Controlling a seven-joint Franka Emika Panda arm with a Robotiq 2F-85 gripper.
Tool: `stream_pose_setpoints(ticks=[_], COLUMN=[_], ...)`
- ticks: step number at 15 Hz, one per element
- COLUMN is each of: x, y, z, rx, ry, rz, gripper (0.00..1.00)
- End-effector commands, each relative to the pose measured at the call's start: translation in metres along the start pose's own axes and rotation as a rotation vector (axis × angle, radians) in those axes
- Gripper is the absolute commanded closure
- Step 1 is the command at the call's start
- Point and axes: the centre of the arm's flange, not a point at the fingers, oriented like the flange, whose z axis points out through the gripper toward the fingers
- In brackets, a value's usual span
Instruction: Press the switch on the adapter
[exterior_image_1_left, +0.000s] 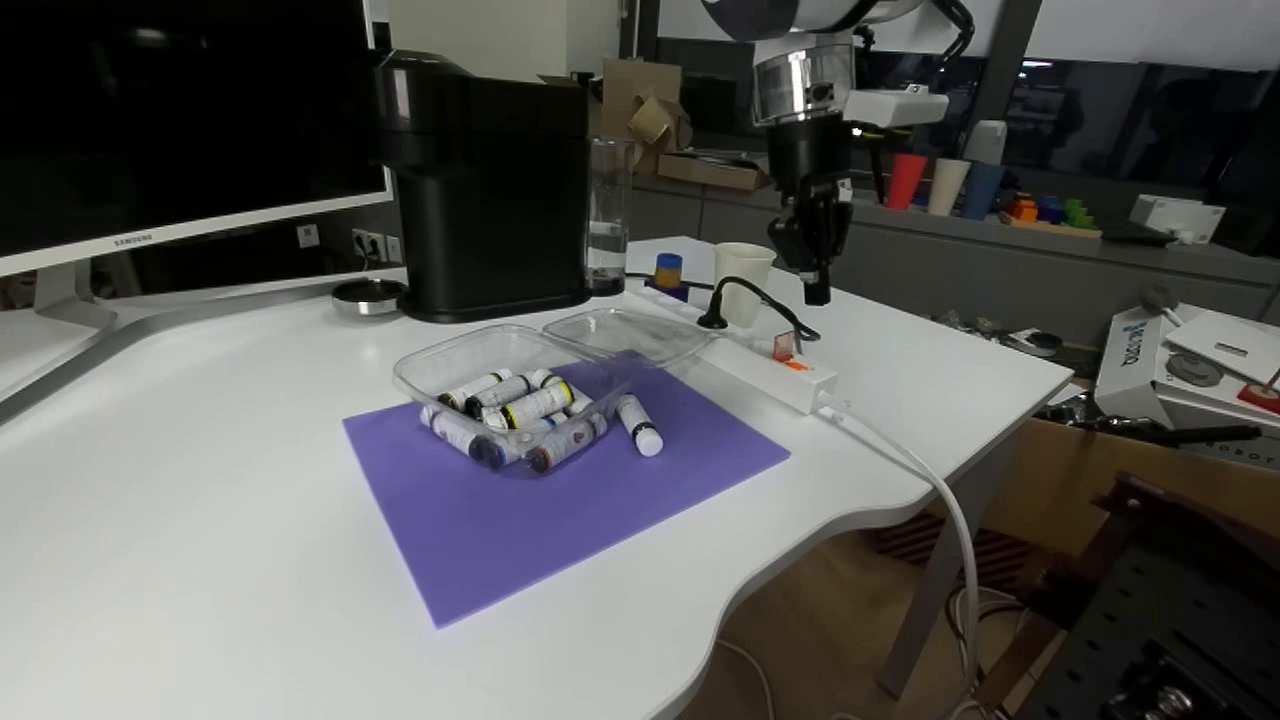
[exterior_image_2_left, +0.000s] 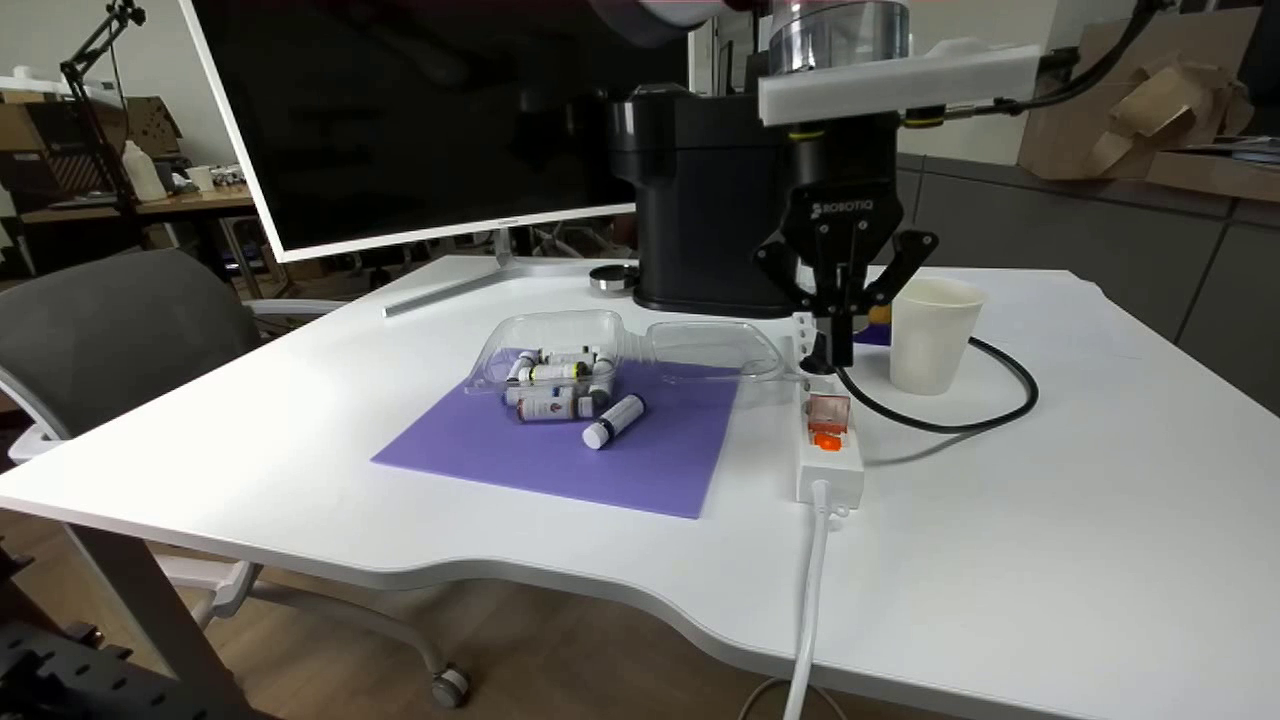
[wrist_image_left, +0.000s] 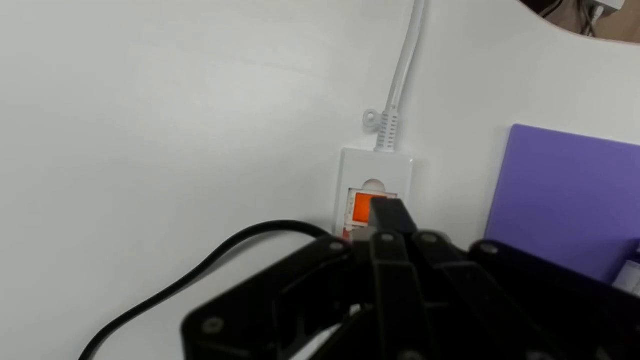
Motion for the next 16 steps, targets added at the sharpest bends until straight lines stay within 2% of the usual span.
stream_pose_setpoints(ticks=[1, 6, 12, 16], x=[-0.003, -0.001, -0.005, -0.008], y=[-0.008, -0.014, -0.020, -0.012], z=[0.002, 0.015, 0.027, 0.036], rx=[-0.037, -0.049, -0.030, -0.032], ry=[0.056, 0.136, 0.140, 0.135], rz=[0.010, -0.007, -0.009, 0.011], gripper=[1.00, 1.00, 1.00, 1.00])
